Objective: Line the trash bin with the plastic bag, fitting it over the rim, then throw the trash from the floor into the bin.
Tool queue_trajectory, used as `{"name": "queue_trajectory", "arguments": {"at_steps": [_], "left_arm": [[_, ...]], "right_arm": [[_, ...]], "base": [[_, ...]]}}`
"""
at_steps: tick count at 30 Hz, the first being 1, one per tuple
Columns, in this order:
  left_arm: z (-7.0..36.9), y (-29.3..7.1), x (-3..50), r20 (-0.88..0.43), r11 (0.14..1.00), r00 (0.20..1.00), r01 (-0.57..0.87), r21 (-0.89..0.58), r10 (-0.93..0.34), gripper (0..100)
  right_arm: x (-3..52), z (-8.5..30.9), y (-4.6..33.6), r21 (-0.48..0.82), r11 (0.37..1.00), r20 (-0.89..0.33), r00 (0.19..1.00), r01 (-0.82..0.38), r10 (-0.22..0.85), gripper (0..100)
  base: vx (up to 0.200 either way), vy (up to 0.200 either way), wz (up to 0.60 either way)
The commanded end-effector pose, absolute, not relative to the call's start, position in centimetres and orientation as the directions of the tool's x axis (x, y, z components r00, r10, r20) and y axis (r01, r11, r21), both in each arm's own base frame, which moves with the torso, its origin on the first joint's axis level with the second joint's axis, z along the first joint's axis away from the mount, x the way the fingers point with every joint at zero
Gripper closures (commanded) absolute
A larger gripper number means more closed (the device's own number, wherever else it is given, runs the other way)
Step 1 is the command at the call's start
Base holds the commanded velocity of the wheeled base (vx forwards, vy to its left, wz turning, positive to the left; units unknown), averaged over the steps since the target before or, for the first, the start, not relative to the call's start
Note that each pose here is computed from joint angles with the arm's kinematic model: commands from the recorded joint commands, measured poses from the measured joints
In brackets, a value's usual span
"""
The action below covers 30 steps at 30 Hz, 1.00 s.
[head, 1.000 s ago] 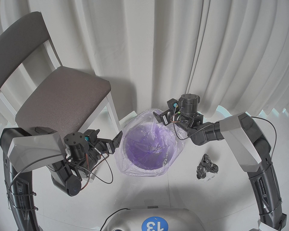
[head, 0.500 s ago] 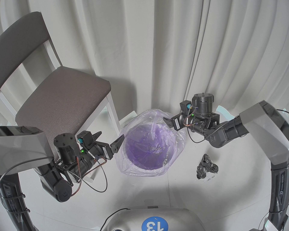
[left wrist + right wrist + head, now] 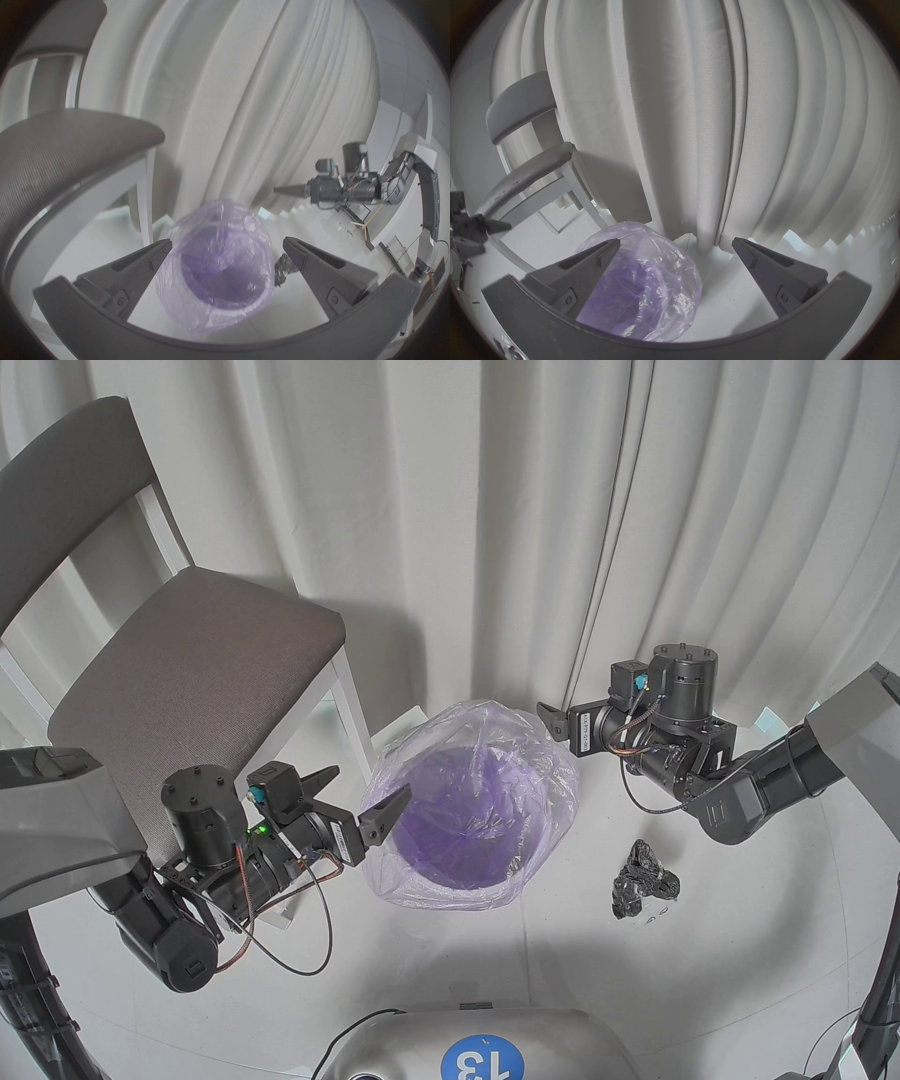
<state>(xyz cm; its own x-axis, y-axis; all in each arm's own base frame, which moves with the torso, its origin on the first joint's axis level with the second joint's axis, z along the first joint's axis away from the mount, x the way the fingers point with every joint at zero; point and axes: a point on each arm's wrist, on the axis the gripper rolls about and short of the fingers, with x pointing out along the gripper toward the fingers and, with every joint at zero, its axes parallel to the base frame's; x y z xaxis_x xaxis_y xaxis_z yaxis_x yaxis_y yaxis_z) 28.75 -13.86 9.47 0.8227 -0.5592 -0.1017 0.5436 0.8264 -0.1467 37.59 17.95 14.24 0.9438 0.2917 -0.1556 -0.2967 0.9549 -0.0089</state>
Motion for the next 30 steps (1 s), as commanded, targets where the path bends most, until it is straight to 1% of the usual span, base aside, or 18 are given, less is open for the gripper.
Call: {"name": "queue_trajectory", "arguments": {"at_steps": [1,4,5,6,7,8,9,10,11,12,13,14,17,20,22,30], "left_arm": [[12.4,-15.0,31.1,-0.157,0.831,0.818,0.533,-0.157,-0.554,0],[13.2,-15.6,32.4,-0.203,0.850,0.826,0.504,-0.154,-0.526,0],[13.2,-16.2,33.4,-0.246,0.865,0.829,0.479,-0.151,-0.502,0],[13.2,-16.2,33.4,-0.246,0.865,0.829,0.479,-0.151,-0.502,0],[13.1,-17.1,34.9,-0.274,0.884,0.840,0.446,-0.141,-0.468,0],[13.1,-17.1,34.9,-0.274,0.884,0.840,0.446,-0.141,-0.468,0],[12.4,-18.3,36.4,-0.290,0.908,0.860,0.403,-0.117,-0.419,0],[12.4,-18.3,36.4,-0.290,0.908,0.860,0.403,-0.117,-0.419,0],[12.0,-19.0,37.8,-0.285,0.928,0.886,0.368,-0.050,-0.367,0],[12.0,-19.1,38.0,-0.284,0.929,0.888,0.368,-0.037,-0.363,0],[11.9,-19.3,38.7,-0.283,0.926,0.890,0.377,0.018,-0.357,0],[11.4,-19.6,39.1,-0.291,0.923,0.888,0.383,0.040,-0.356,0],[10.4,-20.5,40.8,-0.290,0.925,0.893,0.375,0.061,-0.343,0],[10.0,-20.6,41.1,-0.300,0.926,0.892,0.372,0.065,-0.337,0],[9.3,-20.9,42.0,-0.330,0.931,0.889,0.358,0.068,-0.317,0],[8.6,-19.8,43.1,-0.330,0.945,0.901,0.320,0.063,-0.282,0]], "right_arm": [[36.8,14.1,18.3,0.023,0.953,-0.172,0.938,-0.302,0.301,0],[37.1,14.1,18.0,0.015,0.955,-0.175,0.940,-0.296,0.294,0],[37.2,13.8,17.5,-0.006,0.958,-0.221,0.934,-0.288,0.279,0],[37.2,13.8,17.5,-0.006,0.958,-0.221,0.934,-0.288,0.279,0],[37.4,13.5,17.2,-0.028,0.956,-0.293,0.917,-0.292,0.271,0],[37.4,13.5,17.2,-0.028,0.956,-0.293,0.917,-0.292,0.271,0],[37.9,13.7,17.0,-0.028,0.957,-0.324,0.908,-0.289,0.265,0],[37.9,13.7,17.0,-0.028,0.957,-0.324,0.908,-0.289,0.265,0],[38.9,14.2,16.8,-0.025,0.961,-0.311,0.915,-0.276,0.255,0],[39.1,14.1,16.8,-0.025,0.961,-0.311,0.916,-0.275,0.254,0],[40.0,13.2,16.9,-0.027,0.963,-0.318,0.915,-0.270,0.247,0],[40.6,12.8,16.9,-0.029,0.964,-0.319,0.916,-0.266,0.243,0],[42.2,11.6,17.1,-0.026,0.965,-0.314,0.918,-0.262,0.241,0],[42.7,11.2,17.2,-0.021,0.963,-0.314,0.916,-0.269,0.249,0],[44.3,10.2,18.0,-0.003,0.955,-0.283,0.916,-0.298,0.285,0],[46.6,8.6,18.6,0.005,0.955,-0.206,0.934,-0.296,0.291,0]], "base": [[0.000,0.000,0.00],[0.000,0.000,0.00],[0.000,0.000,0.00],[0.000,0.000,0.00],[0.000,0.000,0.00],[0.000,0.000,0.00],[0.000,0.000,0.00],[0.000,0.000,0.00],[0.000,0.000,0.00],[0.000,0.000,0.00],[0.000,0.000,0.00],[0.000,0.000,0.00],[0.000,0.000,0.00],[0.000,0.000,0.00],[0.000,0.000,0.00],[0.000,0.000,0.00]]}}
